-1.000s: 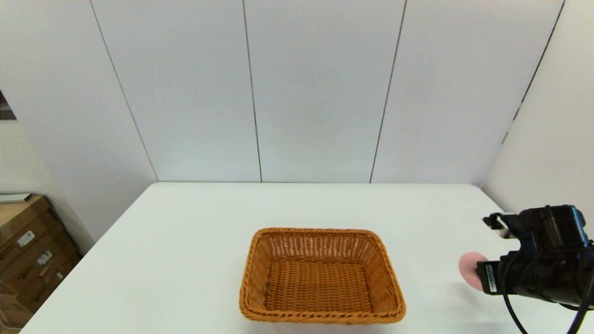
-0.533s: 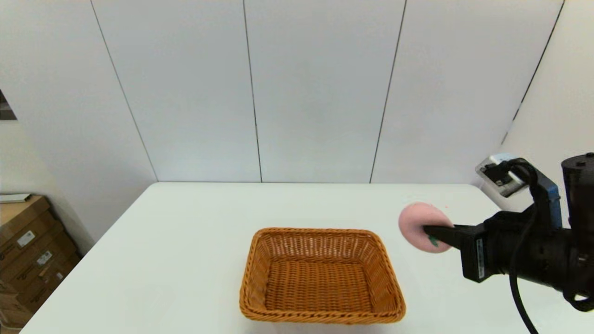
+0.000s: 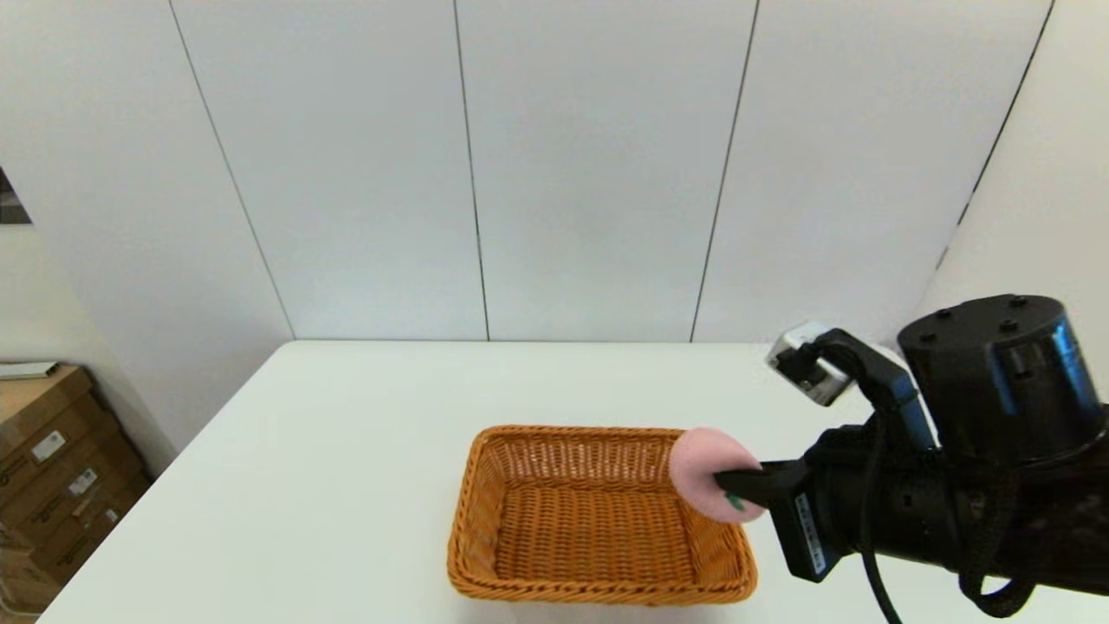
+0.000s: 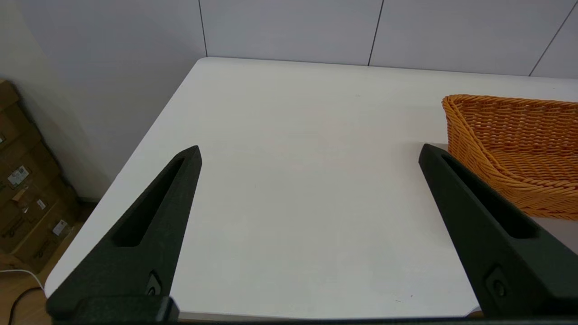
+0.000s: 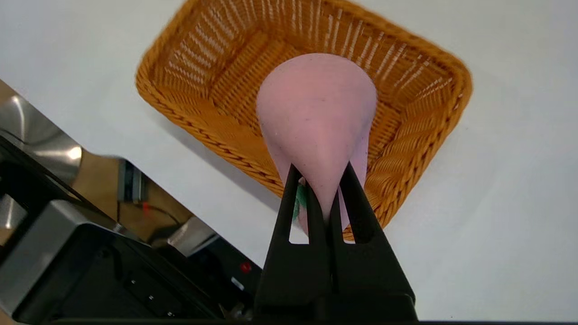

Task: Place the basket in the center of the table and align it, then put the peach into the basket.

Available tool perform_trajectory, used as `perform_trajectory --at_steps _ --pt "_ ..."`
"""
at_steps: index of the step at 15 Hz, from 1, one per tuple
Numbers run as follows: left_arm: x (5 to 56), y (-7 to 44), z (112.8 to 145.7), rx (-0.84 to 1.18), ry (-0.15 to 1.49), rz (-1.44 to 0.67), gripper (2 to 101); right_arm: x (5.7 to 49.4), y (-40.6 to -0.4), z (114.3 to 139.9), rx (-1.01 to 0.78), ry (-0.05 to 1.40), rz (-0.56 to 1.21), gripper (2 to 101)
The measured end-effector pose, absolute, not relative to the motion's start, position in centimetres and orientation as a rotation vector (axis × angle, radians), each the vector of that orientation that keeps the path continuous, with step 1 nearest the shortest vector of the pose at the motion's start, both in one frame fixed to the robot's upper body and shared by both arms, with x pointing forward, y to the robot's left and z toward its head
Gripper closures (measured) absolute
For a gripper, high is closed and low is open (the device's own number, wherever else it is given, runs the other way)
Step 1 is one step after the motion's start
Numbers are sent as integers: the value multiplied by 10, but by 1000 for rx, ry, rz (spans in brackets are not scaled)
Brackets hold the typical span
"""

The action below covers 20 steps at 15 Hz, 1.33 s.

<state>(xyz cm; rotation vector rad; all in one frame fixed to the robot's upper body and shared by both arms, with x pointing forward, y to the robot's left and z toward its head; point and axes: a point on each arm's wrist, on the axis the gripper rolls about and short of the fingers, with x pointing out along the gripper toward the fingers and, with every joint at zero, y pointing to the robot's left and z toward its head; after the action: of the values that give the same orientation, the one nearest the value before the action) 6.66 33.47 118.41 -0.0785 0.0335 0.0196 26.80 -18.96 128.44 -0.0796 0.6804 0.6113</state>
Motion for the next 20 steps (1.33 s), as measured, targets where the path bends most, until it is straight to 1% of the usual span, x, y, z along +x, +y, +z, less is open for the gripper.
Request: perform_trajectory --at_steps 4,6,8,10,12,14,16,18,20 --pt "67 335 1184 -78 35 20 54 286 -174 1264 -112 758 596 981" --pt "67 335 1184 -78 35 21 54 293 -168 1260 -114 773 592 775" --pt "67 335 1184 -80 35 22 54 297 -165 1258 -115 781 586 608" --pt "67 335 1184 -79 35 21 54 300 -166 1256 -119 780 558 483" --pt "67 335 1184 -79 35 21 54 306 -171 1257 -120 758 499 383" --pt "67 335 1184 -80 34 21 54 316 -179 1265 -79 694 453 304" --pt "67 335 1184 -80 34 21 54 320 -195 1277 -41 639 405 246" --pt "67 335 1184 -80 34 21 54 313 -217 1298 -3 561 350 201" --pt "67 335 1184 -80 34 21 54 294 -239 1322 13 460 290 166"
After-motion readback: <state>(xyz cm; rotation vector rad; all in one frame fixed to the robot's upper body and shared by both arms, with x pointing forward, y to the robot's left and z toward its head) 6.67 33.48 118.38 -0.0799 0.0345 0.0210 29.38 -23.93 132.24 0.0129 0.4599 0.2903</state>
